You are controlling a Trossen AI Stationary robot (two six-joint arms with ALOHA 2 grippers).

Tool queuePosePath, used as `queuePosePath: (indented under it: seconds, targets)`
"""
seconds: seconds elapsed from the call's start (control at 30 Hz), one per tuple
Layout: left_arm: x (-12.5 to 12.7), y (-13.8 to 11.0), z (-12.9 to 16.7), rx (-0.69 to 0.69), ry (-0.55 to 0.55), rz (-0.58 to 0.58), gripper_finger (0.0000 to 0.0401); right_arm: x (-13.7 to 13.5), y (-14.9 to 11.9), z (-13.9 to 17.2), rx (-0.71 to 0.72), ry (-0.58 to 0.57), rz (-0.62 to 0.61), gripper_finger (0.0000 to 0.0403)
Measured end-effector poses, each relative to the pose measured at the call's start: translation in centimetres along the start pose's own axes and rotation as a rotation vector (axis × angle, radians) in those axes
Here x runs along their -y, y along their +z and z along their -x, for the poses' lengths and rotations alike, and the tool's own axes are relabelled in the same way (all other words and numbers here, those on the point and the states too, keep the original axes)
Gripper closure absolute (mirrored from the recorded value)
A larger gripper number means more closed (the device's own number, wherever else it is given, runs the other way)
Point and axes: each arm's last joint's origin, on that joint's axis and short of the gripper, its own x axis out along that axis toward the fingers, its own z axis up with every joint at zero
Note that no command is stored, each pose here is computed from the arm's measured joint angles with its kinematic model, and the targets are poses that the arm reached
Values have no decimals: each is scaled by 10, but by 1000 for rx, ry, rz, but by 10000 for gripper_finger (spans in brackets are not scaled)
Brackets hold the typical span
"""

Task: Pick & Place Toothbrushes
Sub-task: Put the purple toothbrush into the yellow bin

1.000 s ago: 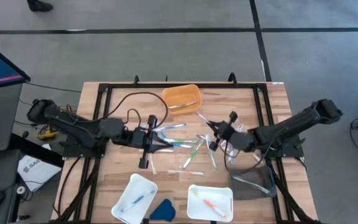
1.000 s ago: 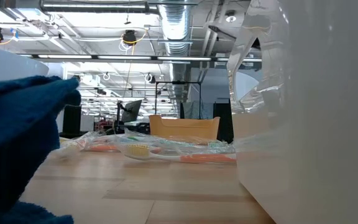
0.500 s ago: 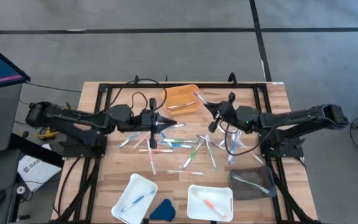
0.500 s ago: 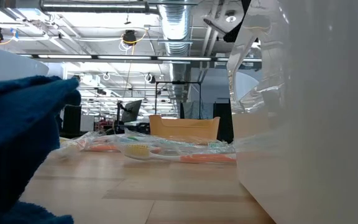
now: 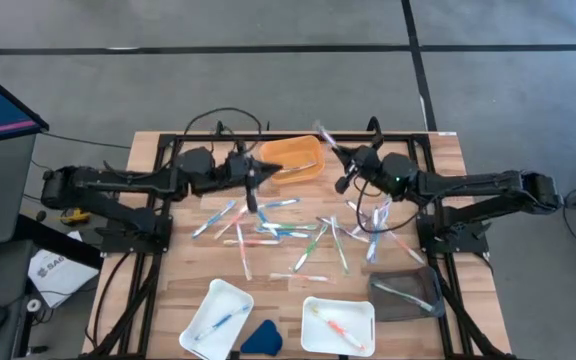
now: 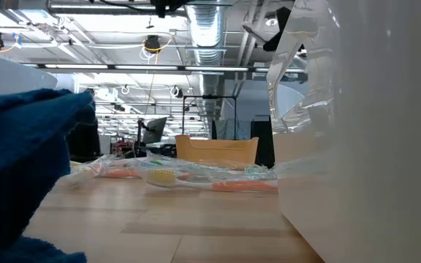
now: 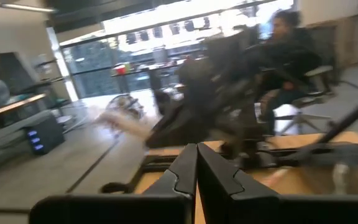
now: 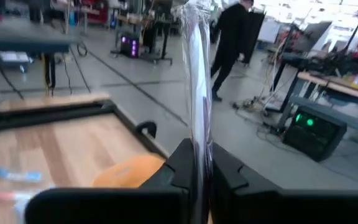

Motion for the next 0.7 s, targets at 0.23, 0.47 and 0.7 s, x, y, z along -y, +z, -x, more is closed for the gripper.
queuePosePath:
  seconds: [0.23, 0.47, 0.7]
  targets:
    - [-51, -8, -2, -11, 191, 28, 396, 17, 22, -19, 81, 97, -9, 393]
    - [-75, -4, 1, 75, 254, 41, 396, 23, 23, -63, 2, 171, 100, 383]
    - [-71, 4, 1, 158, 139, -47, 396, 21, 8, -115, -152, 268, 218, 393]
